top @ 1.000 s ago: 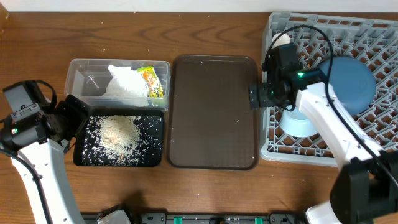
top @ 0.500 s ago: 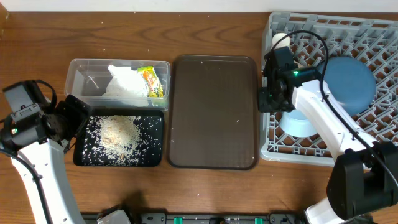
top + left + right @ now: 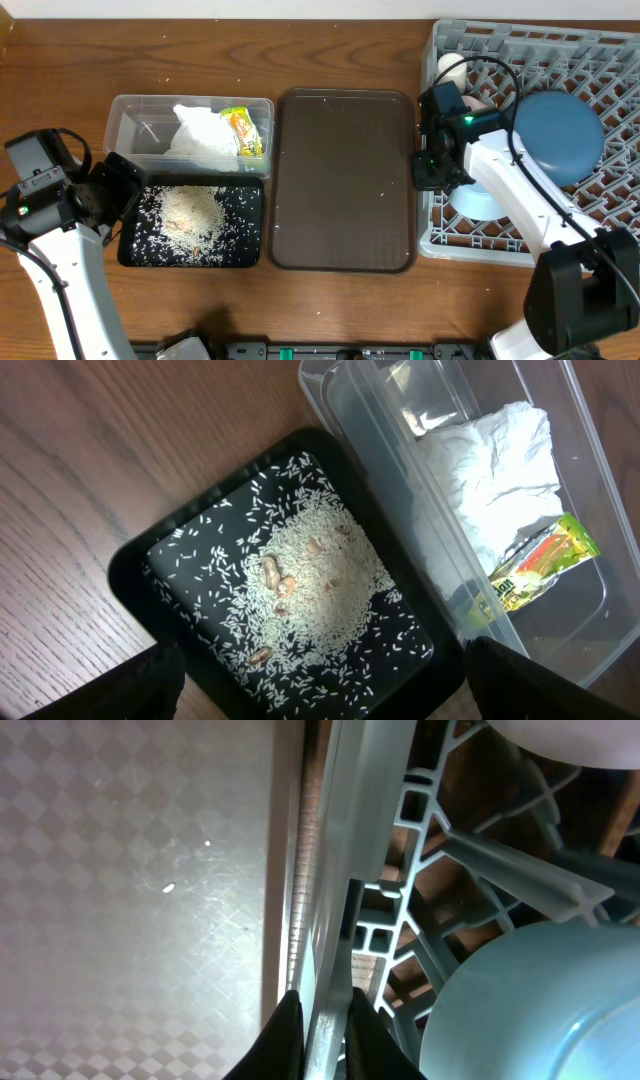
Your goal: Sort waste into correct bins and load items into the dishwasher rack
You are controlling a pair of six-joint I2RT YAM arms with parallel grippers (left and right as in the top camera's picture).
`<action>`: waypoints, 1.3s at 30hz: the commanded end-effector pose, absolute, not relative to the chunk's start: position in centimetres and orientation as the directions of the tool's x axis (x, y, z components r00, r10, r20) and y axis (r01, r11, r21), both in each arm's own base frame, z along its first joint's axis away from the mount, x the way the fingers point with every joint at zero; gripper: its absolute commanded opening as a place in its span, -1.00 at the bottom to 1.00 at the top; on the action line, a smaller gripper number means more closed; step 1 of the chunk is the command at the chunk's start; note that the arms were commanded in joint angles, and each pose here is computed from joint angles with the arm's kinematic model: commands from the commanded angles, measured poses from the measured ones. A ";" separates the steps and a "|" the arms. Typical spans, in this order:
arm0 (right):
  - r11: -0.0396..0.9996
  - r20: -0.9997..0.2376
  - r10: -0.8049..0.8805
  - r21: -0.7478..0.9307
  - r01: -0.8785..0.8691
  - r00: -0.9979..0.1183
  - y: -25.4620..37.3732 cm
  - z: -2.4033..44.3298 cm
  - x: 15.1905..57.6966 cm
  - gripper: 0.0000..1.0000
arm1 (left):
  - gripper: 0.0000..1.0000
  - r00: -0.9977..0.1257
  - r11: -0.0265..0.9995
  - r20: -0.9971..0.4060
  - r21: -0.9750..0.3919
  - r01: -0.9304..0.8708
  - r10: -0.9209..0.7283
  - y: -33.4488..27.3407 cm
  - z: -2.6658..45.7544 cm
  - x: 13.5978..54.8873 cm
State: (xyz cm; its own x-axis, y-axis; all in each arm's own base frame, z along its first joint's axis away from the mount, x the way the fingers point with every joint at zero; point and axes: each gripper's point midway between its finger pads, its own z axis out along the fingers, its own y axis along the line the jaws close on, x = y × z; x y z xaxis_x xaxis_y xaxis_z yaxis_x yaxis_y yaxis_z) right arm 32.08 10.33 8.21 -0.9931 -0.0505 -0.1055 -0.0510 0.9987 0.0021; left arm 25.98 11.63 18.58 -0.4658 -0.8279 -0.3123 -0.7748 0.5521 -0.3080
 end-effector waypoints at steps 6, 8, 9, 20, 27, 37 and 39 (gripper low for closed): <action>0.991 -0.031 -0.137 -0.005 -0.137 -0.990 12.0 8.0 29.7 -0.97 | 0.84 -0.460 0.555 -0.330 -0.309 -0.773 -0.824 12.0 19.2 26.1; 0.990 -0.015 -0.142 -0.018 -0.142 -0.990 11.8 8.0 29.2 -0.98 | 0.84 -0.460 0.555 -0.329 -0.309 -0.773 -0.824 12.0 19.2 26.1; 0.989 -0.006 -0.144 -0.030 -0.144 -0.990 11.6 8.0 29.0 -0.98 | 0.84 -0.461 0.555 -0.329 -0.309 -0.772 -0.824 12.0 19.2 26.1; 0.988 0.010 -0.150 -0.041 -0.151 -0.989 11.5 8.0 28.6 -0.92 | 0.84 -0.460 0.555 -0.329 -0.309 -0.773 -0.824 12.0 19.2 26.1; 0.987 -0.054 -0.162 -0.026 -0.161 -0.985 12.1 9.2 30.3 -0.53 | 0.84 -0.461 0.555 -0.329 -0.309 -0.773 -0.824 12.0 19.2 26.1; 0.987 -0.305 -0.138 0.035 -0.156 -0.942 14.1 17.4 36.3 0.98 | 0.84 -0.461 0.555 -0.329 -0.309 -0.772 -0.824 12.0 19.2 26.1; 0.986 -0.349 -0.131 0.050 -0.159 -0.928 14.6 18.1 37.3 0.99 | 0.84 -0.461 0.555 -0.329 -0.309 -0.773 -0.824 12.0 19.2 26.1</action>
State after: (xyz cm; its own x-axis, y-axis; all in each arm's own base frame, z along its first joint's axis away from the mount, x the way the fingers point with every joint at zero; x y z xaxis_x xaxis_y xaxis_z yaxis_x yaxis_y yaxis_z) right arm 36.66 13.93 17.01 -0.9432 -0.1245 -0.3082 -0.1421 0.9892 0.0352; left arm 25.98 11.63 18.58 -0.4658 -0.8279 -0.3123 -0.7748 0.5521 -0.3080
